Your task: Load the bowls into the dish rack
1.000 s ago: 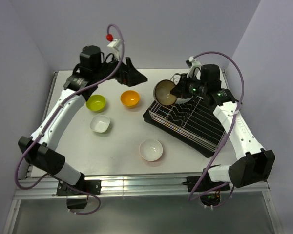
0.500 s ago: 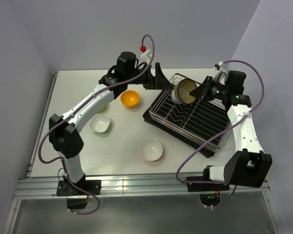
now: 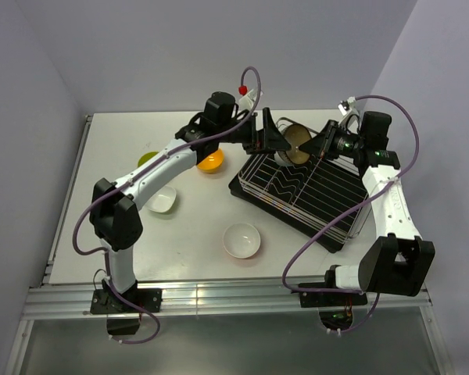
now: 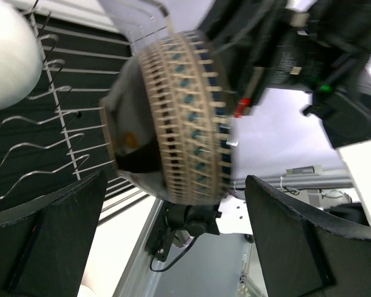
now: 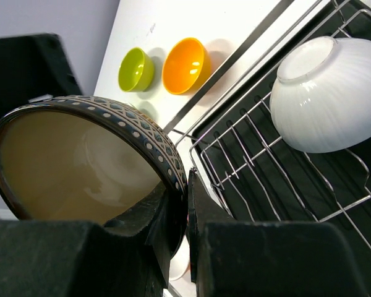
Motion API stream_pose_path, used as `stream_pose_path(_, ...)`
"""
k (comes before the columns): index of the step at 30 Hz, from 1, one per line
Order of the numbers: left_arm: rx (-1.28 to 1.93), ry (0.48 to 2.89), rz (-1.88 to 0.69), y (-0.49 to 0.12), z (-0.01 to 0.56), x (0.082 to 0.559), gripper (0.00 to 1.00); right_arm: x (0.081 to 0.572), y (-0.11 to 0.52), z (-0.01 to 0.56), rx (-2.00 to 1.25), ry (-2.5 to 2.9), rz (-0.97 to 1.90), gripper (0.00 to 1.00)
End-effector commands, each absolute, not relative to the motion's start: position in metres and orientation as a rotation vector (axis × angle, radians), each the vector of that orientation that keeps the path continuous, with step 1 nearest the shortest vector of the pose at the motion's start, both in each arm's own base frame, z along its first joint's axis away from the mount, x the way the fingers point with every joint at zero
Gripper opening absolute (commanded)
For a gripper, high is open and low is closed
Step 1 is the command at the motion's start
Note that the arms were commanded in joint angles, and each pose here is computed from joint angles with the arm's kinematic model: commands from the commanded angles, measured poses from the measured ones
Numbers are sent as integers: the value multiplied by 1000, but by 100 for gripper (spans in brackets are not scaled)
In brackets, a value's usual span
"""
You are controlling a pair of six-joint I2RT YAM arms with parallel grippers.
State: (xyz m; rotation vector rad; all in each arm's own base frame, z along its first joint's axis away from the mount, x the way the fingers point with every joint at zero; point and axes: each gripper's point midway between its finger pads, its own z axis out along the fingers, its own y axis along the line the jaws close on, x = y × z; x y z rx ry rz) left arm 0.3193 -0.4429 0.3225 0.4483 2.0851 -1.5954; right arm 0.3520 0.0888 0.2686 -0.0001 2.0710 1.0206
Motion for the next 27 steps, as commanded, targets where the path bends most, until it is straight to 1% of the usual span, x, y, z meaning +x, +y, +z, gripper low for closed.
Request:
stream_pose_path(1, 416, 2075, -1618, -453, 330, 318, 100, 351, 97, 300, -84, 1959, 1064, 0)
stream_pose_path(6, 407, 2067, -1710, -458, 333, 308, 99, 351, 100, 298, -85, 1966, 1071, 0)
stream_pose_path(11, 421, 2033, -1737, -462, 339, 307, 94, 350, 104, 292, -88, 1982, 1087, 0)
stream_pose_path(13, 421, 2032, -1740, -463, 339, 307, 91, 349, 106, 290, -87, 1986, 1091, 0)
stream_pose_path(14, 423, 2025, -1742, -463, 341, 307, 88, 349, 106, 290, -91, 1985, 1091, 0)
stream_pose_path(17, 426, 2015, -1756, -465, 342, 305, 86, 348, 108, 288, -92, 1991, 1098, 0)
stream_pose_path(19, 427, 2015, -1748, -466, 341, 303, 86, 348, 110, 287, -95, 1995, 1113, 0)
stream_pose_path(21, 432, 2014, -1728, -468, 340, 303, 91, 348, 111, 287, -96, 1997, 1123, 0)
stream_pose_path(23, 427, 2011, -1699, -468, 338, 307, 93, 346, 112, 290, -101, 1992, 1122, 0)
stream_pose_path(27, 412, 2026, -1620, -466, 332, 313, 92, 345, 112, 287, -96, 2005, 1118, 0)
